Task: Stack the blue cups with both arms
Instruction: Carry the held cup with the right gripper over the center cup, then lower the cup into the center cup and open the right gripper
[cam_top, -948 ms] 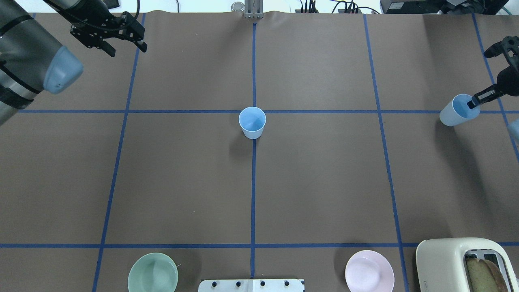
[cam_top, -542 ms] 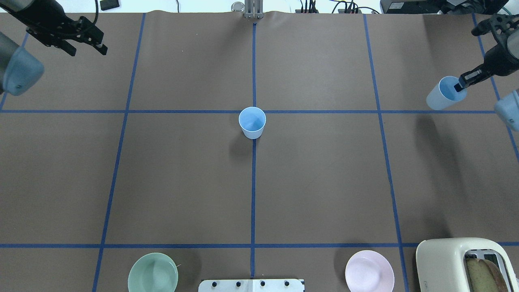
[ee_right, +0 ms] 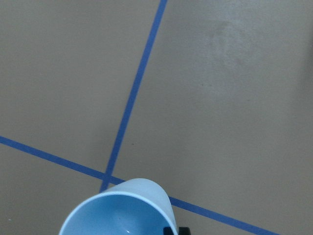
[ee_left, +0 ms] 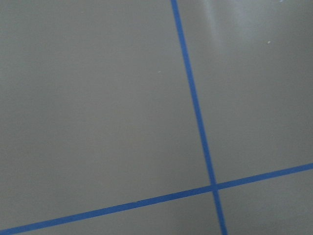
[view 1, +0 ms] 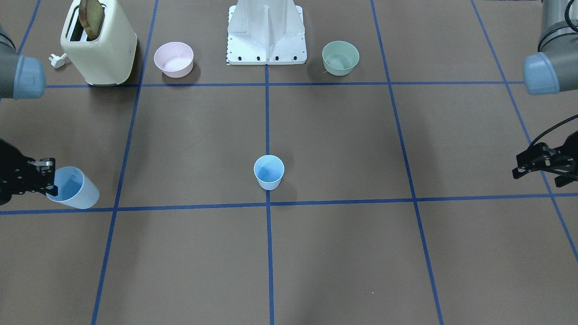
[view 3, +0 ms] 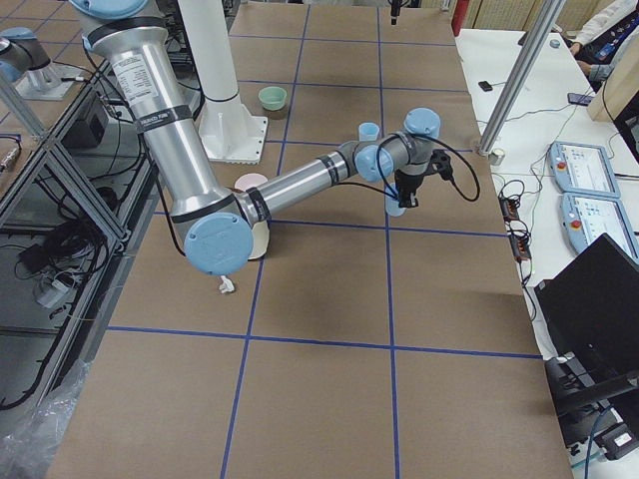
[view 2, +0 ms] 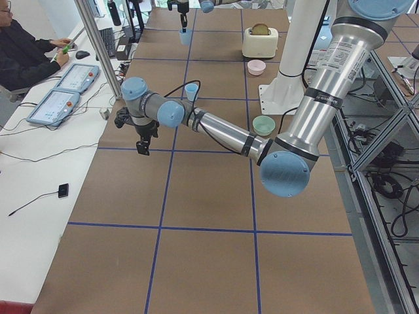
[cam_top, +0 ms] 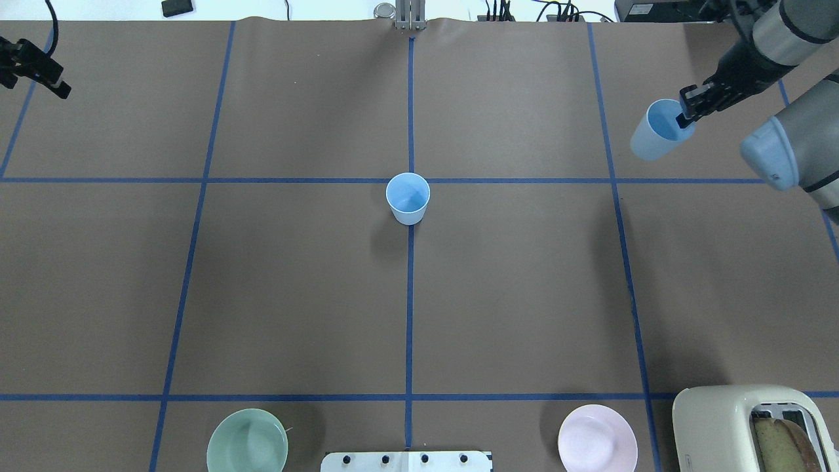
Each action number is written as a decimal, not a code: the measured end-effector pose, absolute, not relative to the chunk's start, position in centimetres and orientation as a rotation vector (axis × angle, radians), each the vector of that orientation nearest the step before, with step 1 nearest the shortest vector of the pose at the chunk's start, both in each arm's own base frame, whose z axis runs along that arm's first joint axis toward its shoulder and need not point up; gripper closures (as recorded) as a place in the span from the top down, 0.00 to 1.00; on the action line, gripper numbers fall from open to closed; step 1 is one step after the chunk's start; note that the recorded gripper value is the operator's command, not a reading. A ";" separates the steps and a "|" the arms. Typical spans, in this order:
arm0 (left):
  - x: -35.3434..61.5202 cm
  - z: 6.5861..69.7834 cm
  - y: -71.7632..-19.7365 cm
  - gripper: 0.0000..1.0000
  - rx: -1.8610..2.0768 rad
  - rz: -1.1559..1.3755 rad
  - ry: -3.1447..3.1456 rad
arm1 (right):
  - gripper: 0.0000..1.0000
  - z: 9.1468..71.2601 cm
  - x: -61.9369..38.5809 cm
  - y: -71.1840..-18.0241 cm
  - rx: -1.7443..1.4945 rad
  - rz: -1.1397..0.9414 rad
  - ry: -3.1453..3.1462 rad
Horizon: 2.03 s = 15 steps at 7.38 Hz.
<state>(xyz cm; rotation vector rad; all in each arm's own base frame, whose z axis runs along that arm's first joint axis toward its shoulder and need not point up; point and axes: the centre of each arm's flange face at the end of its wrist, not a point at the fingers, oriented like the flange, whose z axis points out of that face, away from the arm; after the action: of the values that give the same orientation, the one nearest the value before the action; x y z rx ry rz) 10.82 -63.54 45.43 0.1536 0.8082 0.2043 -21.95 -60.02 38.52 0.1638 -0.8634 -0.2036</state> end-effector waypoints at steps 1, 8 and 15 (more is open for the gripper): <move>10.1 47.7 -63.3 0.98 0.141 0.215 0.776 | 0.00 35.3 -25.5 -58.8 0.153 -0.165 -0.872; 7.4 55.1 -62.0 0.98 0.116 0.270 0.737 | 0.00 15.4 -44.1 -51.3 0.094 -0.097 -0.853; 7.3 56.1 -61.6 0.98 0.117 0.270 0.739 | 0.00 14.1 -50.9 -52.5 0.132 -0.137 -0.845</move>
<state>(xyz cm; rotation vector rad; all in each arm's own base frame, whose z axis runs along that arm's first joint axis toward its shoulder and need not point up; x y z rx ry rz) 7.29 -61.61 56.13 0.1174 0.7389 0.2700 -50.88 -52.53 14.11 0.1322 -0.8454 -0.1366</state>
